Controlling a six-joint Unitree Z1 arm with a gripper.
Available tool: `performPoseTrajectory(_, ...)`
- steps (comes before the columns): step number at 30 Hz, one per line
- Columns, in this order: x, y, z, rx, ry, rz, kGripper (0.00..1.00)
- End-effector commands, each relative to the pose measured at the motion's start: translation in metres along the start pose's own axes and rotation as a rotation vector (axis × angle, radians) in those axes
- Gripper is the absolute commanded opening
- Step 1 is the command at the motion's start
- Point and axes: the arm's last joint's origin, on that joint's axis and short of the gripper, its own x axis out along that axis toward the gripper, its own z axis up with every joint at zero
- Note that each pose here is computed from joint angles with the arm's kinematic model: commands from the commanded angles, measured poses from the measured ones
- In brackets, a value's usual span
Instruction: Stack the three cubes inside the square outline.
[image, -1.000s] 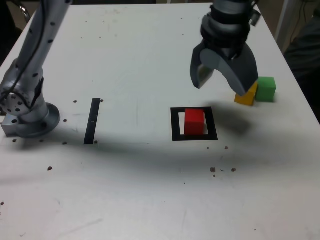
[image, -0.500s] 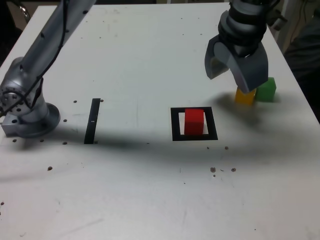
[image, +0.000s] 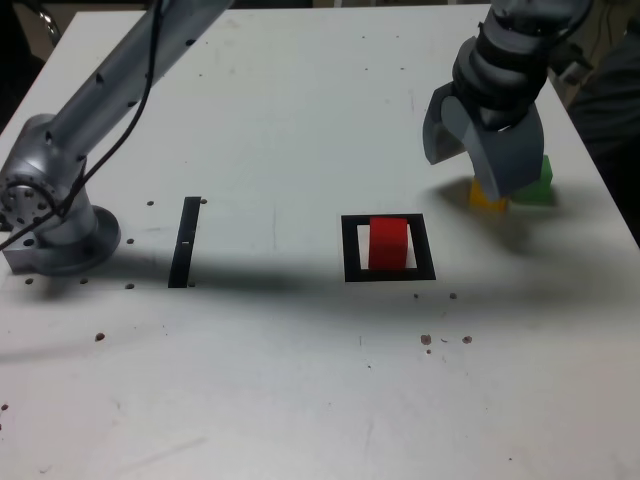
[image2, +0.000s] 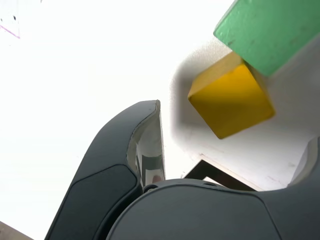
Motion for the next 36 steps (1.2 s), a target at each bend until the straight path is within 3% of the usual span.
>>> performPoseTrajectory(1,0.004,0.003,0.002,0.010,0.014,-0.003,0.97)
performPoseTrajectory(17,0.016,0.014,0.022,0.050,0.033,-0.011,0.91)
performPoseTrajectory(23,0.017,0.016,0.024,0.053,0.038,-0.015,0.84)
performPoseTrajectory(25,0.017,0.017,0.025,0.051,0.042,-0.017,0.80)
performPoseTrajectory(33,0.023,0.018,0.031,0.052,0.051,-0.023,0.41)
performPoseTrajectory(36,0.024,0.018,0.032,0.053,0.049,-0.025,0.33)
